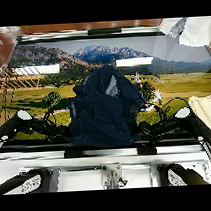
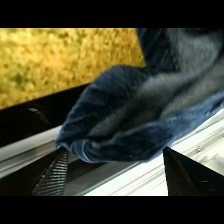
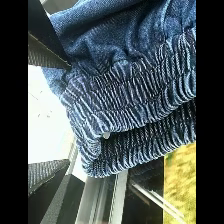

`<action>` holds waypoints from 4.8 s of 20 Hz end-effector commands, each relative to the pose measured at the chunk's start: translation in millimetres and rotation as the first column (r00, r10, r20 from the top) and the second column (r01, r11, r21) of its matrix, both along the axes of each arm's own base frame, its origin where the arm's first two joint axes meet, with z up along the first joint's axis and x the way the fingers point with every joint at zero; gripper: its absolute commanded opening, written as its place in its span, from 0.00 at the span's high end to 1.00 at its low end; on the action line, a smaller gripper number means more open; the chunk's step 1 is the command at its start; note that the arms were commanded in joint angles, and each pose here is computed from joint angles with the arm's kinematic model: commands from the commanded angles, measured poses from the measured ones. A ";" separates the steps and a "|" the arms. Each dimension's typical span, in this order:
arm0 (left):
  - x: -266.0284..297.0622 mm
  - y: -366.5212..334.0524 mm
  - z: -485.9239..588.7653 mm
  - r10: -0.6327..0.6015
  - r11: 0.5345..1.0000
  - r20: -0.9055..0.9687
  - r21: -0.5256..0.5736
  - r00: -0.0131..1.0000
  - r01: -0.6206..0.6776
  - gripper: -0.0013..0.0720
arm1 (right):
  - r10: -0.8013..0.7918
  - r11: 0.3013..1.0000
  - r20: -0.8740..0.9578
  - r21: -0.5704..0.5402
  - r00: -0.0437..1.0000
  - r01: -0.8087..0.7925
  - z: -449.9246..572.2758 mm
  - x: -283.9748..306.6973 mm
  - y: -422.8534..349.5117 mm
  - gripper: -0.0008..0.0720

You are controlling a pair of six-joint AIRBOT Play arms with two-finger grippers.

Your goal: Fold the shirts.

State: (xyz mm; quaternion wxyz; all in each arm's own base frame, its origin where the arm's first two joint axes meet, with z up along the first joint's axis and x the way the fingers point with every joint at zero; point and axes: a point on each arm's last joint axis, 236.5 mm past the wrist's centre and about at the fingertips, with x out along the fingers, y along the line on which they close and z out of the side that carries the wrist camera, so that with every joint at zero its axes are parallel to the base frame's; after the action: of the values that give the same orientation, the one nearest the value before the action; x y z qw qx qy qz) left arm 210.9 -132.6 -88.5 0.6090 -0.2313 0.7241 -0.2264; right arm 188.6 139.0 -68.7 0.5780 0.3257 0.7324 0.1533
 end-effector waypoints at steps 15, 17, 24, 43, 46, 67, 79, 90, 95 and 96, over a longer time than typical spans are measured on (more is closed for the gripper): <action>1.8 -13.5 9.9 -0.042 0.995 -0.016 -0.093 0.999 0.040 0.85 | -0.078 0.997 -0.010 -0.020 0.997 0.078 -29.6 -4.2 17.5 0.04; 3.6 -13.8 15.5 -0.049 0.994 -0.001 -0.096 0.999 0.048 0.85 | -0.037 0.999 -0.029 -0.025 0.999 0.037 -41.8 -10.5 33.3 0.04; 20.3 -13.8 41.5 -0.101 0.988 0.131 -0.100 0.986 0.114 0.85 | -0.035 0.999 0.063 -0.017 0.997 0.036 -24.2 14.3 30.2 0.80; 280.9 -77.7 205.8 0.131 0.979 0.717 -0.203 0.685 0.025 0.85 | -0.160 0.968 0.395 -0.117 0.905 0.222 68.8 172.4 -19.8 0.80; 320.2 -83.4 220.2 0.177 0.972 0.743 -0.233 0.645 0.003 0.85 | -0.174 0.960 0.462 -0.117 0.870 0.254 83.3 223.8 -25.3 0.80; 342.7 -60.5 180.8 0.153 0.932 0.565 -0.356 0.811 0.073 0.07 | -0.083 0.934 0.268 -0.315 0.960 0.169 34.0 215.9 -79.5 0.12; 306.2 -31.1 235.6 0.091 0.930 0.597 -0.338 0.797 0.147 0.16 | -0.393 0.918 0.380 0.211 0.837 0.336 58.4 235.2 -57.9 0.04; 303.0 -38.4 235.6 0.079 0.927 0.593 -0.339 0.801 0.160 0.16 | -0.207 0.939 0.501 -0.139 0.840 0.315 92.0 255.9 -133.6 0.05; 296.6 -39.1 234.2 0.058 0.924 0.583 -0.339 0.811 0.177 0.16 | -0.246 0.958 0.255 -0.086 0.935 0.275 46.6 189.5 -131.3 0.04; 295.3 -39.3 233.9 0.054 0.923 0.580 -0.339 0.813 0.181 0.16 | -0.287 0.952 0.239 -0.040 0.928 0.304 34.6 187.3 -119.9 0.04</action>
State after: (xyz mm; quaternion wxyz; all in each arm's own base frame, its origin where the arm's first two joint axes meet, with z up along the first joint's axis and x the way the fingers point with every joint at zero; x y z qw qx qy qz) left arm 510.4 -170.9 146.0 0.7409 -0.2420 0.4486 -0.4373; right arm 404.3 6.3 -8.4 0.7338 0.3472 0.5795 0.0719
